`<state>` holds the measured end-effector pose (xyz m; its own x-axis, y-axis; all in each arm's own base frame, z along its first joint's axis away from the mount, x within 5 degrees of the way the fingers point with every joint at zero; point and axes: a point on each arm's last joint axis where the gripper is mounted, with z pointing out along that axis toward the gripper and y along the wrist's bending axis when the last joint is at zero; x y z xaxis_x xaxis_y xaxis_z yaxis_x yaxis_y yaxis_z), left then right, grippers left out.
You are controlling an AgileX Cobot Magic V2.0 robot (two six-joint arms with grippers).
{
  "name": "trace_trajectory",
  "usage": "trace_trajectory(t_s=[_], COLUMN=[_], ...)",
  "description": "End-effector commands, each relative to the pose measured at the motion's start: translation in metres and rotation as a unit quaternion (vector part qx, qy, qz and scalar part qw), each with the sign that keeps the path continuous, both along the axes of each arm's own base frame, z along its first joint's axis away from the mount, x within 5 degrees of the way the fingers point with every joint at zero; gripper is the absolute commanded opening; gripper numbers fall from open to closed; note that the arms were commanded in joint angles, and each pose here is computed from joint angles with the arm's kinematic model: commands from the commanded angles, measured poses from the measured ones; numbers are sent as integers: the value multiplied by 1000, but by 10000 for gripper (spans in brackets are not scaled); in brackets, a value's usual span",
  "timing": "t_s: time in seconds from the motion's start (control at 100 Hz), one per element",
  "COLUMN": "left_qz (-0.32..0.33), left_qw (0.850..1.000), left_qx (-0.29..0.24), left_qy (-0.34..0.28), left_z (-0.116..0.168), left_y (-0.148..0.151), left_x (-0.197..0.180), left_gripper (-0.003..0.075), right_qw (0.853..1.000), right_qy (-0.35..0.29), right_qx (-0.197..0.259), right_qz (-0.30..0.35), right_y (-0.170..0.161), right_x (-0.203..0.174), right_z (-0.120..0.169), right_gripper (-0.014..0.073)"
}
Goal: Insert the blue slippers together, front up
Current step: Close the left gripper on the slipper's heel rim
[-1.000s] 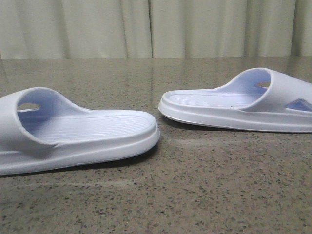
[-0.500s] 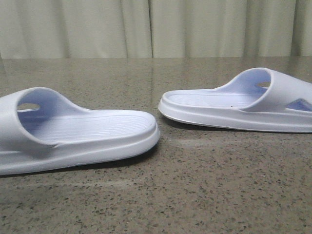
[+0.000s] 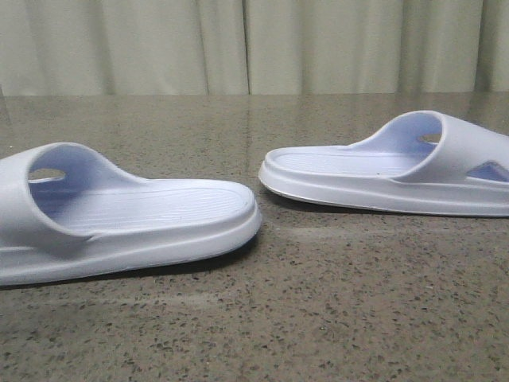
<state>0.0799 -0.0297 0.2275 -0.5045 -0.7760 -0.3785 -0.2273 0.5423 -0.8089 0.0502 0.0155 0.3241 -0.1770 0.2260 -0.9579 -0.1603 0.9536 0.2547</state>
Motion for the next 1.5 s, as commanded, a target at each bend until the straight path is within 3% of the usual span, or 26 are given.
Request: trace_trajectory(t_s=[0.0,0.22,0.95,1.49], left_qz=[23,27,25,-14], left_qw=[999,999,999,997], left_qx=[-23,-24,-34,-27], left_qy=[-13,19,34,73], left_z=[9,3,1,-9], left_y=[1,1,-1,-8], left_x=[9,18,22,32], left_gripper=[486,486,486,484], right_qw=[999,999,998,998], right_qy=[-48,-48,-53,-53], right_qx=[11,11,15,20], right_qz=[-11,-11,-12,-10], right_y=[-2,-2,-2,-1], right_x=[2,2,2,2], right_z=[18,18,19,19], right_gripper=[414,414,414,414])
